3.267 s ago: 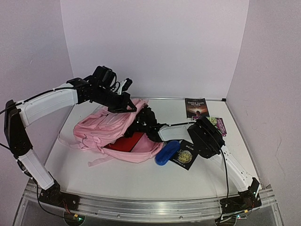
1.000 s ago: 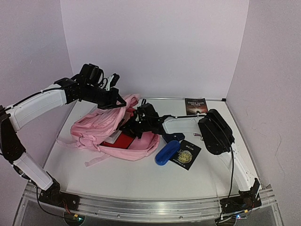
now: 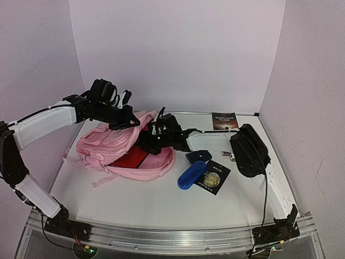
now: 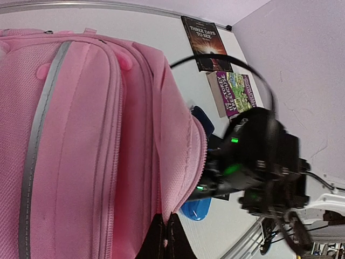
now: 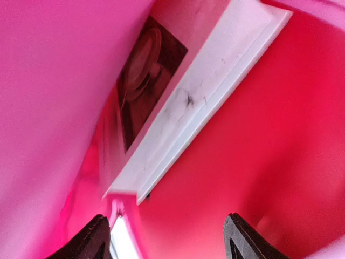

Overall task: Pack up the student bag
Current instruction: Place the book in the student bag, then pick up the book from the center of the board.

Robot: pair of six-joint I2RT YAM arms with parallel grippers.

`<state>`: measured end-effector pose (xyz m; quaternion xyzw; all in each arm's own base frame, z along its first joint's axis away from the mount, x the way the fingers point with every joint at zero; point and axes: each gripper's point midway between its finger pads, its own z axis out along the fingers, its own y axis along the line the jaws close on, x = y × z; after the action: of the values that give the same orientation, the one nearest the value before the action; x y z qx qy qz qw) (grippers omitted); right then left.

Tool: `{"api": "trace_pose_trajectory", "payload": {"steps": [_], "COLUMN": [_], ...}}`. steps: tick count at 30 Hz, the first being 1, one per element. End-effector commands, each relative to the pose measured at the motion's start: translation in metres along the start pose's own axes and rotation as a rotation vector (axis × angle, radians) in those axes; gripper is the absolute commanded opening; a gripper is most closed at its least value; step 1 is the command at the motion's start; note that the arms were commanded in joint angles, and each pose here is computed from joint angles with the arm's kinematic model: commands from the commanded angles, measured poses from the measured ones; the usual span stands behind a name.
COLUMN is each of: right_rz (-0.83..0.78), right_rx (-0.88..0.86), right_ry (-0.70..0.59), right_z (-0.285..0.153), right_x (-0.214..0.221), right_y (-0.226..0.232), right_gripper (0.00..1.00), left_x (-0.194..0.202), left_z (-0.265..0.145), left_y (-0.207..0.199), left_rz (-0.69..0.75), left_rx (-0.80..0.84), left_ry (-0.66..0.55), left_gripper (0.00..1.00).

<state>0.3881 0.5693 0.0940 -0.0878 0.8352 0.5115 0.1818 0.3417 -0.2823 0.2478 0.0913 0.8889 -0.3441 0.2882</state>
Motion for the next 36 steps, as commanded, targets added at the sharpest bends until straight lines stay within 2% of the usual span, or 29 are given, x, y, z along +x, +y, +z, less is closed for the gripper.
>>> {"api": "trace_pose_trajectory", "payload": {"steps": [1, 5, 8, 13, 15, 18, 20, 23, 26, 31, 36], "right_rz": [-0.142, -0.269, -0.392, -0.537, -0.562, -0.606, -0.563, -0.464, -0.336, -0.104, -0.041], "right_rx": [-0.052, -0.015, 0.086, 0.300, 0.376, 0.442, 0.510, 0.624, 0.723, 0.777, 0.866], "right_ry": [-0.049, -0.092, -0.090, -0.196, -0.263, -0.246, -0.196, -0.124, -0.077, -0.038, 0.016], "right_z": [-0.066, -0.111, -0.141, -0.220, -0.262, -0.312, -0.344, -0.389, -0.429, -0.487, -0.507], "right_x": [-0.013, -0.016, -0.013, -0.029, -0.050, -0.065, -0.074, -0.085, -0.086, -0.075, -0.069], "right_y": [0.063, 0.079, 0.065, 0.035, 0.027, 0.004, -0.031, -0.095, -0.164, -0.259, -0.318], "right_gripper": [0.73, 0.73, 0.76, 0.98, 0.98, 0.98, 0.98, 0.98, 0.98, 0.98, 0.98], "left_x": [-0.033, -0.027, -0.012, 0.015, 0.018, 0.019, 0.019, 0.020, 0.021, 0.026, 0.030], "left_z": [-0.015, -0.004, 0.009, 0.031, 0.033, 0.032, 0.033, 0.034, 0.037, 0.042, 0.046], "left_y": [0.014, 0.024, 0.032, 0.053, 0.058, 0.055, 0.050, 0.039, 0.026, 0.008, 0.000], "left_rz": [-0.022, -0.036, -0.041, -0.048, -0.036, -0.001, 0.036, 0.102, 0.149, 0.180, 0.195], "left_rx": [-0.027, -0.022, -0.018, -0.047, -0.066, -0.070, -0.084, -0.108, -0.120, -0.091, -0.070], "left_ry": [-0.137, -0.114, -0.059, 0.021, 0.032, 0.038, 0.044, 0.051, 0.054, 0.063, 0.074], "left_gripper": [0.00, 0.00, 0.01, 0.04, 0.10, 0.33, 0.52, 0.67, 0.74, 0.80, 0.85]}}
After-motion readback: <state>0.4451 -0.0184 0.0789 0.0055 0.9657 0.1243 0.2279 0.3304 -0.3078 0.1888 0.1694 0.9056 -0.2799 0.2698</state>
